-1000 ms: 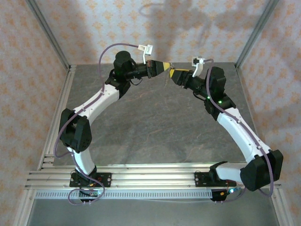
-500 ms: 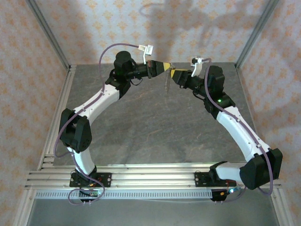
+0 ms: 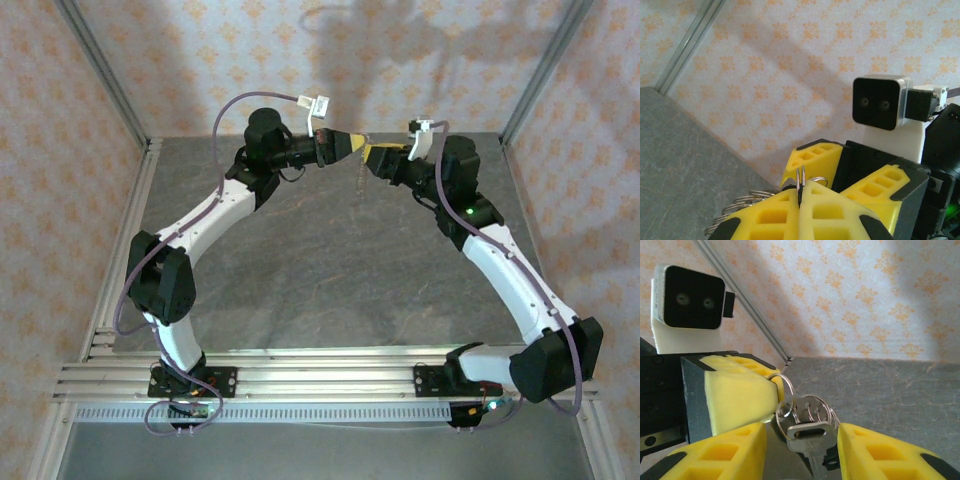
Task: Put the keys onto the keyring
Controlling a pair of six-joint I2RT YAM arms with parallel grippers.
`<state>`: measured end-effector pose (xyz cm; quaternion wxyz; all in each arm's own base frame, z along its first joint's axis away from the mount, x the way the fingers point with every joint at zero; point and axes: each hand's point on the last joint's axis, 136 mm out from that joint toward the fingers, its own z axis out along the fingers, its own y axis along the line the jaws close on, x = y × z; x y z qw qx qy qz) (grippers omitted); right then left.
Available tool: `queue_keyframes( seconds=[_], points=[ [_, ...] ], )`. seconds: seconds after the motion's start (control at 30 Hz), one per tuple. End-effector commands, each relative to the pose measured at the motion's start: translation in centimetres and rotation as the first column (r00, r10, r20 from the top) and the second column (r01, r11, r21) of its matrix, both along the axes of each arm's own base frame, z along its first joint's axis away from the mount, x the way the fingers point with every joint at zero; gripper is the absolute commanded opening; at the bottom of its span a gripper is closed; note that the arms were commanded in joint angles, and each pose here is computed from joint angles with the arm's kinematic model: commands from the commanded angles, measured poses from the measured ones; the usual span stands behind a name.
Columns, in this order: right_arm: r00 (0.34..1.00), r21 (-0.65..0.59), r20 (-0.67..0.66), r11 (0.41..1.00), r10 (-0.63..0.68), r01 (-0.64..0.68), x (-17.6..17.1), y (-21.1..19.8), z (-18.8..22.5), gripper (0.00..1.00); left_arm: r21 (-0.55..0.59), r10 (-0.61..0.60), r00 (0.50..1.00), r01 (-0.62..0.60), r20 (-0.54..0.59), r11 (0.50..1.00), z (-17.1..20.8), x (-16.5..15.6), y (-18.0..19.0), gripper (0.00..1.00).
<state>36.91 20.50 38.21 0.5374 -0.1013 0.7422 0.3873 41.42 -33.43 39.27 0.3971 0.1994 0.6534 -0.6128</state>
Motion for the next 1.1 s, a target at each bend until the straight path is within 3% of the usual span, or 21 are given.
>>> queue_keyframes(
  seconds=[0.0, 0.13, 0.37, 0.9, 1.07],
  points=[
    [0.997, 0.001, 0.077, 1.0, 0.001, -0.001, -0.7, -0.1, 2.8, 0.42, -0.023, -0.017, 0.996, 0.019, 0.089, 1.0, 2.8, -1.0, -0.1, 0.0],
    [0.997, 0.001, 0.073, 1.0, 0.015, -0.015, -0.6, 0.1, 2.8, 0.33, -0.022, -0.019, 0.996, 0.021, 0.089, 1.0, 2.8, -1.0, -0.1, 0.0],
    [0.996, -0.001, 0.06, 0.998, 0.063, -0.063, -1.2, 0.8, 2.3, 0.0, -0.022, -0.012, 0.996, 0.014, 0.087, 1.0, 2.8, -0.9, -0.1, 0.0],
    [0.978, -0.036, 0.016, 0.978, 0.208, -0.207, -3.4, 5.7, 0.2, 0.0, -0.031, 0.009, 0.996, -0.007, 0.085, 1.0, 2.8, -0.5, -0.1, 0.0],
    [0.984, -0.061, 0.001, 0.982, 0.178, -0.178, -3.1, 5.0, -0.5, 0.0, -0.032, 0.01, 0.996, -0.007, 0.086, 0.999, 2.7, -0.5, -0.1, 0.0]
  ],
)
